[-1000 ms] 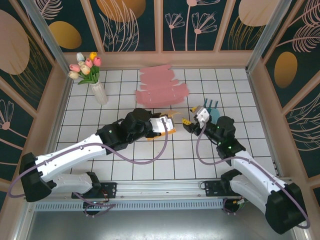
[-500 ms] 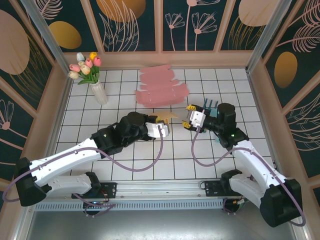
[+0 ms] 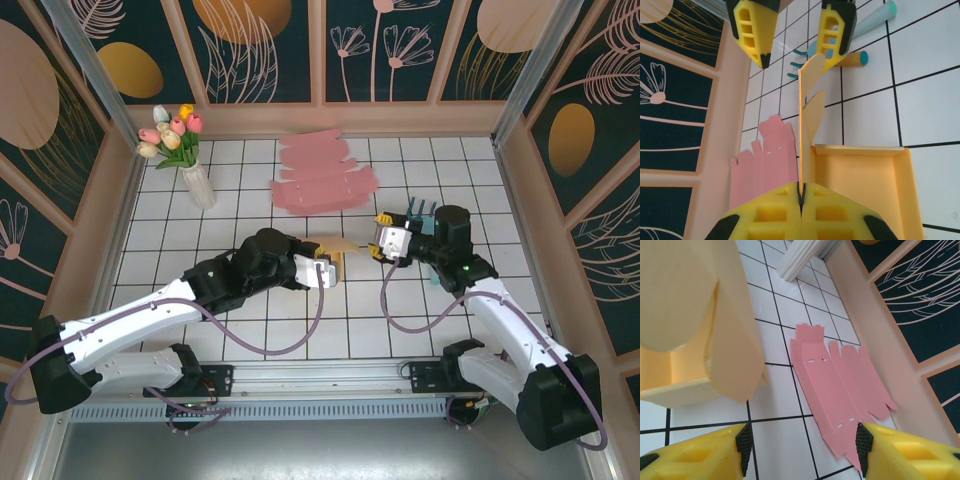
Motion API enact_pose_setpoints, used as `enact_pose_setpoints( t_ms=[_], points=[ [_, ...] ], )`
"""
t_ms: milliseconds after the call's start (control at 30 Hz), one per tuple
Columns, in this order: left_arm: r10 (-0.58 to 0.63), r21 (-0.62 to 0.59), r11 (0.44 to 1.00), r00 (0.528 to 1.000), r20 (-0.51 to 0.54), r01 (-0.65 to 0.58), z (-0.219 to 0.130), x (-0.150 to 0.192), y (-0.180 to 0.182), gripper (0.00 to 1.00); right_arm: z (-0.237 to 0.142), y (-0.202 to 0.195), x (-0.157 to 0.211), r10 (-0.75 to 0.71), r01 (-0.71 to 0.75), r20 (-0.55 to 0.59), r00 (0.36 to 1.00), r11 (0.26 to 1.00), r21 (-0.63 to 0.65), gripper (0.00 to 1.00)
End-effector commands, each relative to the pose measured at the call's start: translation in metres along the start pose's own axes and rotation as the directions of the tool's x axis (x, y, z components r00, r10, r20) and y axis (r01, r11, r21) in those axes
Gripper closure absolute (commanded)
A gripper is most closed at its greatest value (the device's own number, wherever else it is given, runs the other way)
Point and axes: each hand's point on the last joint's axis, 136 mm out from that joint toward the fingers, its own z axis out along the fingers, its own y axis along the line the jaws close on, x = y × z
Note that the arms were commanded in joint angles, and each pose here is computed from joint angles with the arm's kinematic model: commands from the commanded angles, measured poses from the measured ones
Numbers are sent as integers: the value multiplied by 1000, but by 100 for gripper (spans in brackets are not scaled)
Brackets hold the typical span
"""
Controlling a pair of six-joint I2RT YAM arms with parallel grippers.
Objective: Fold the paper box
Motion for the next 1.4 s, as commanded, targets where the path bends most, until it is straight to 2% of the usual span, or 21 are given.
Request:
enact_pose_setpoints(
  t_ms=[0, 233, 667, 1033, 1167, 1367],
  points=[
    [21, 5, 1000, 999, 40, -21, -3, -6, 0, 100, 1, 0, -7, -52, 53, 29, 998, 998, -21, 42],
    [16, 20, 1000, 998, 64, -18, -3, -11, -2, 100, 7, 6, -18, -104, 106, 71, 992, 994, -18, 51],
    [8, 22, 1000, 995, 98, -10, -5, -17, -3, 100, 23, 38, -46, -137, 162, 176, 975, 977, -136, 50],
    [-7, 70, 998, 991, 133, -2, -4, -23, -10, 100, 31, 50, -65, -141, 189, 253, 957, 966, -176, 50],
    [-11, 77, 997, 988, 151, 0, -6, -27, -10, 100, 31, 50, -66, -139, 191, 263, 955, 965, -181, 59],
    [-23, 52, 999, 989, 149, 16, -4, -27, -5, 100, 31, 55, -71, -141, 198, 269, 953, 960, -199, 83]
  ],
)
